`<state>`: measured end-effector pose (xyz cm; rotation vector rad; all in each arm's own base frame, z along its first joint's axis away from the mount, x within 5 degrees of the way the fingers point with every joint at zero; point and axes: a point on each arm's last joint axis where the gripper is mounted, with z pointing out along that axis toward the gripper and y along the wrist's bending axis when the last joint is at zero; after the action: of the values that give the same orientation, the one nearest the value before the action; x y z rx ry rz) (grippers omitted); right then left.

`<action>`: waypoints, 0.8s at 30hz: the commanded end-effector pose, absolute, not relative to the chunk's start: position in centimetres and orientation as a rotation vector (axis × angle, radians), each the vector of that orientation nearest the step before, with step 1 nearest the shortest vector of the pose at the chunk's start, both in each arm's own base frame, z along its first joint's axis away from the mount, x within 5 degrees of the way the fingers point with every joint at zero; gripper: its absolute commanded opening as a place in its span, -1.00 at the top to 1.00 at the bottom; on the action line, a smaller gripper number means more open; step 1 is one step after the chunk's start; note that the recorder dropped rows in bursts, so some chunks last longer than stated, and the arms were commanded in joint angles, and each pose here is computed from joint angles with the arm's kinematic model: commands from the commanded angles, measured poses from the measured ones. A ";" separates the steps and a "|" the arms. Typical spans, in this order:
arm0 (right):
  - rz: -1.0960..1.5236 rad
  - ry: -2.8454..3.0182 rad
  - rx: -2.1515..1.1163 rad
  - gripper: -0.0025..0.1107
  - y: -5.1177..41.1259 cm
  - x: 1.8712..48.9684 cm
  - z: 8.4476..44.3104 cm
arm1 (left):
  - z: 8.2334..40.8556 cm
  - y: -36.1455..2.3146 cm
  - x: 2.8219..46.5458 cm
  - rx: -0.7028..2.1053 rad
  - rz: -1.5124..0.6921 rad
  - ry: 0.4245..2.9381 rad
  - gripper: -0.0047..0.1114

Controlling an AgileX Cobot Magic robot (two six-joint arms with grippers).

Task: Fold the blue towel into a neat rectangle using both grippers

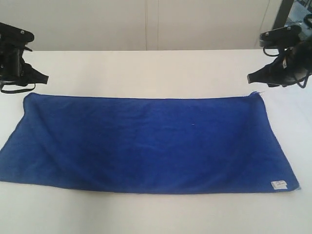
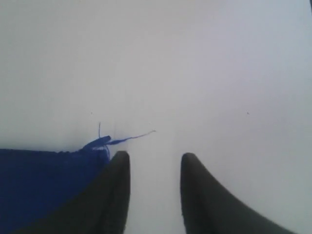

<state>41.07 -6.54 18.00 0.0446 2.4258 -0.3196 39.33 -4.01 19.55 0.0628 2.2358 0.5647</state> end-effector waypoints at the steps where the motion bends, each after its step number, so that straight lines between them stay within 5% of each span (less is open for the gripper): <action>1: -0.299 2.457 0.206 0.69 -6.8 39.5 20.3 | 21.1 -4.0 38.1 0.064 0.514 2.332 0.33; 3: -0.297 2.475 0.195 0.92 -6.6 38.7 20.8 | 21.6 -3.9 37.2 0.085 0.523 2.399 0.51; 8: -0.222 2.609 0.194 0.96 -5.5 36.1 19.9 | 21.5 -4.2 35.3 0.112 0.465 2.602 0.92; 14: -0.153 2.790 0.128 0.96 -1.6 31.0 18.6 | 19.4 -4.8 29.9 0.194 0.234 2.823 0.92; 24: -0.077 2.835 0.133 0.96 -0.4 25.6 15.7 | 17.2 -4.5 24.8 0.253 0.088 2.662 0.92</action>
<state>25.72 -0.50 16.32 0.1366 2.8355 -0.0877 24.82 -4.40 17.15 0.2420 2.7063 0.1102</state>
